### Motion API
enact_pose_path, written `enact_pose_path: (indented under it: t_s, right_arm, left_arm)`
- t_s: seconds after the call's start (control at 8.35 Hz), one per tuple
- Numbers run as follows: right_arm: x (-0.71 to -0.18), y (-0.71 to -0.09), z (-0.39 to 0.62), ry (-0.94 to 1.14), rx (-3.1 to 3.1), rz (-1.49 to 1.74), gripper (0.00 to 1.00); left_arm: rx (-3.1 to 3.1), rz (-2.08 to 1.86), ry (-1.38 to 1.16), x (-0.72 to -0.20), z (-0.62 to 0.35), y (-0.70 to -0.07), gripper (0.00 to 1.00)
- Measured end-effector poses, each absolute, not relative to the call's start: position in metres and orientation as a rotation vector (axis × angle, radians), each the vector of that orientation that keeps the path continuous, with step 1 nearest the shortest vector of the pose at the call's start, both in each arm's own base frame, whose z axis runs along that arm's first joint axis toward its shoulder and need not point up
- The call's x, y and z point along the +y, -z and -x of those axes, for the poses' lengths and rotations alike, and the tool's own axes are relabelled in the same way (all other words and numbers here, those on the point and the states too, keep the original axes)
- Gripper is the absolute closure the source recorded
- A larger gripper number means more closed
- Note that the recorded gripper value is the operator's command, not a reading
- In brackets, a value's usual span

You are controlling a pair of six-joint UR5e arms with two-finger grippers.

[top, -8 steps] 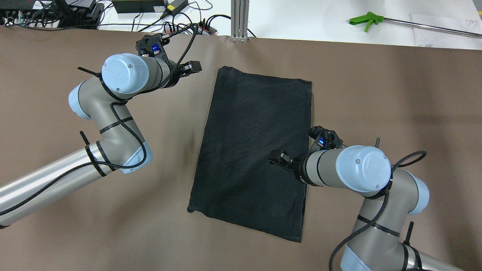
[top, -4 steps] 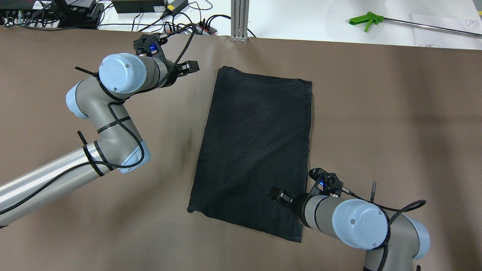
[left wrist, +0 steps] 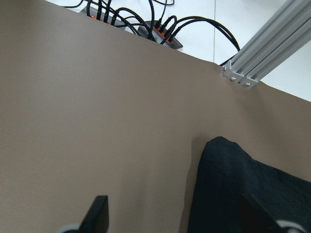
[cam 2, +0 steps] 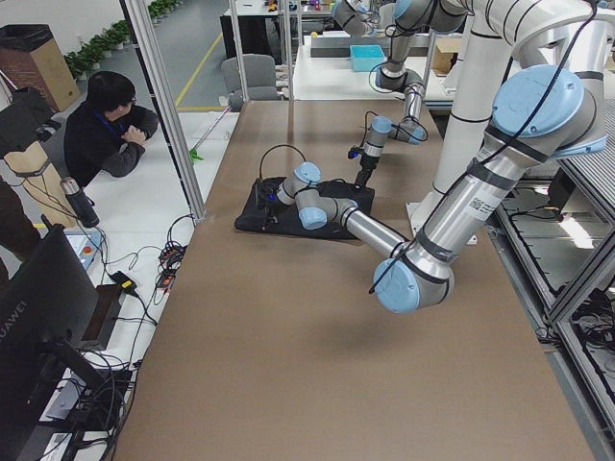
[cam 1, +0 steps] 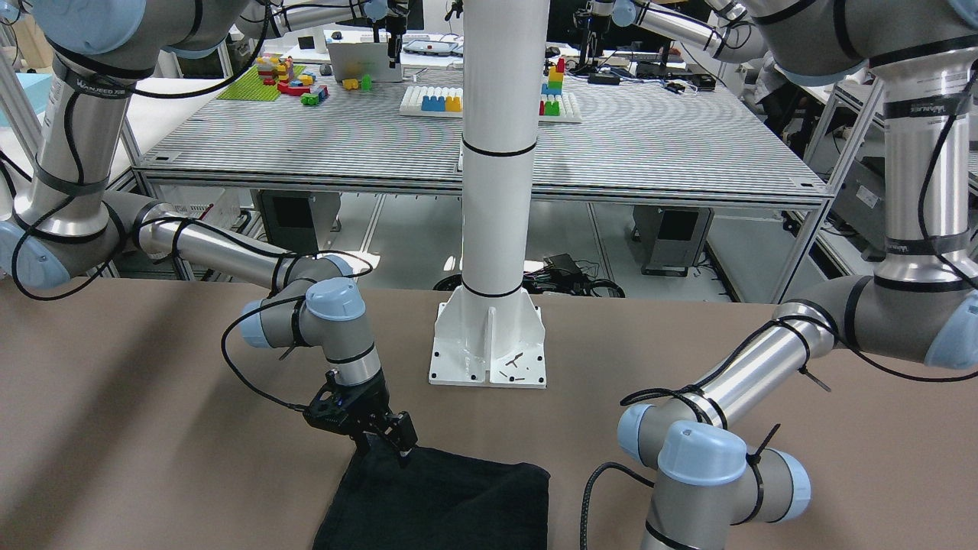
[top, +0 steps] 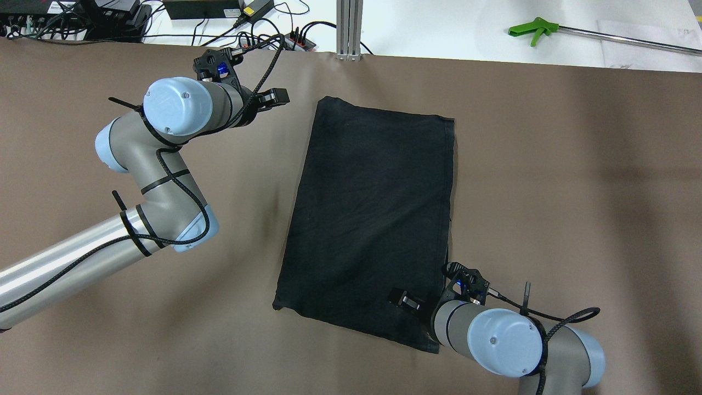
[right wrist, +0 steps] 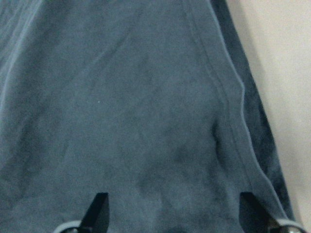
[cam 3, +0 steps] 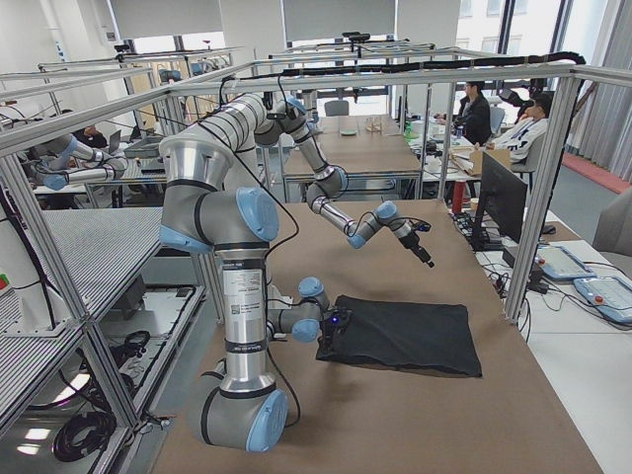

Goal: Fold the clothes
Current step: 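Grasp the nearest shirt corner with the right gripper and tug it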

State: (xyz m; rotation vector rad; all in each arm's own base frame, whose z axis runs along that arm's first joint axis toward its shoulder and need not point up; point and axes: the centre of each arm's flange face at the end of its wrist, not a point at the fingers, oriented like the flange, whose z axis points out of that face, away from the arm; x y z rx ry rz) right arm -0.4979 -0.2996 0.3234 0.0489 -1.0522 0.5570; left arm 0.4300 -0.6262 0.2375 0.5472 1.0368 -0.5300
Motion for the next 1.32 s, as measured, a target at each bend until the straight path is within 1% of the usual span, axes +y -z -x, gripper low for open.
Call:
enact_pose_path:
  t_s: [0.24, 0.36, 0.48, 0.6, 0.72, 1.32]
  right_arm:
    - [-0.3, -0.339, 0.512, -0.551, -1.065, -0.057, 0.07]
    - [-0.3, -0.34, 0.515, -0.548, -1.07, -0.058, 0.23]
    - [-0.298, -0.337, 0.519, -0.545, -1.076, -0.057, 0.57]
    - [-0.299, -0.33, 0.526, -0.548, -1.084, -0.053, 0.85]
    - [-0.301, -0.326, 0.534, -0.551, -1.087, -0.05, 1.0]
    - [-0.316, -0.311, 0.549, -0.56, -1.106, -0.055, 1.0]
  left_arm:
    - [1.034, -0.547, 0.529, -0.627, -0.431, -0.239, 0.05]
    - [1.031, -0.547, 0.527, -0.627, -0.431, -0.24, 0.05]
    - [1.029, -0.548, 0.526, -0.627, -0.431, -0.24, 0.05]
    - [1.027, -0.548, 0.525, -0.628, -0.432, -0.241, 0.05]
    - [1.025, -0.548, 0.525, -0.628, -0.432, -0.242, 0.05]
    - [1.017, -0.553, 0.524, -0.63, -0.431, -0.243, 0.05]
